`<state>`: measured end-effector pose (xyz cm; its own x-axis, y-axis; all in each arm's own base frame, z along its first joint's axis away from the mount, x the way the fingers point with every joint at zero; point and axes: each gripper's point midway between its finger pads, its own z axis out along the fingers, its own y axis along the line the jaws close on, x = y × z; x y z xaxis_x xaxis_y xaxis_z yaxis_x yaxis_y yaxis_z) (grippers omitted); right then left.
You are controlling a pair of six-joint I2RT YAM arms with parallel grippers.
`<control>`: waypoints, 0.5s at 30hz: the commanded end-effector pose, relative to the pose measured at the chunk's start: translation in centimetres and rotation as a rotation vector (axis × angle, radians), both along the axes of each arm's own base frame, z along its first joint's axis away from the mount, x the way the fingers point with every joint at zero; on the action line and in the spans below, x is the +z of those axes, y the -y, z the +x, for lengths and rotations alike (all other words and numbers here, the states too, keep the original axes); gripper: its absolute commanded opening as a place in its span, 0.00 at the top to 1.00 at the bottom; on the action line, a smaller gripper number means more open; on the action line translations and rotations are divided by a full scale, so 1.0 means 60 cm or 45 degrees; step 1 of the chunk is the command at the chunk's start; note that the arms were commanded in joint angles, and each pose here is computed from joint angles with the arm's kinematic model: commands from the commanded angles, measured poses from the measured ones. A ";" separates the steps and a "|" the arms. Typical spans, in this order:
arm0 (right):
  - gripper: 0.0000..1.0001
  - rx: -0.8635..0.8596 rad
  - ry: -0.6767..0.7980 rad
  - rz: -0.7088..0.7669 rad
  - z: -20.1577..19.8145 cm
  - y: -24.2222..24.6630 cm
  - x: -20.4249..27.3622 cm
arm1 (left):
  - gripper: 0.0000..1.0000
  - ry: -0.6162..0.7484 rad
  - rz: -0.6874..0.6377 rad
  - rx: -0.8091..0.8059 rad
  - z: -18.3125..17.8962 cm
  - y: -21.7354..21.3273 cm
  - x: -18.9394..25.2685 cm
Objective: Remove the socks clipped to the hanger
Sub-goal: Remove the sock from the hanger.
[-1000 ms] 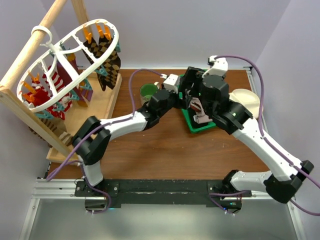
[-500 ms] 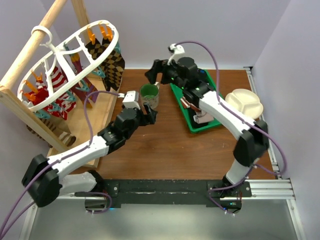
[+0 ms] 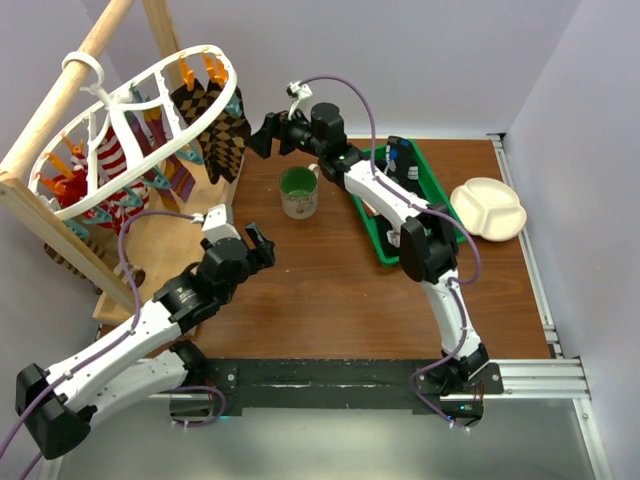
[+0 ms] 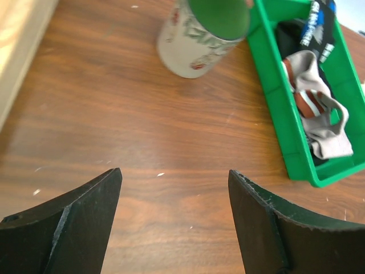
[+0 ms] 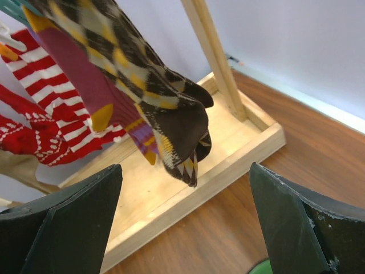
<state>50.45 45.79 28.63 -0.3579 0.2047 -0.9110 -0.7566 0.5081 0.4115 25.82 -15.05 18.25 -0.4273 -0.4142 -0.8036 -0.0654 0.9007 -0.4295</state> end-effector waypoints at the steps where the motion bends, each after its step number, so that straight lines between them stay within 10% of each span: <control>1: 0.03 0.122 0.065 0.178 -0.010 -0.029 0.064 | 0.20 -0.007 -0.012 0.143 -0.017 -0.048 0.014; 15: 0.09 0.142 0.077 0.393 -0.020 -0.101 0.034 | 0.19 0.000 0.017 0.192 -0.034 -0.078 0.033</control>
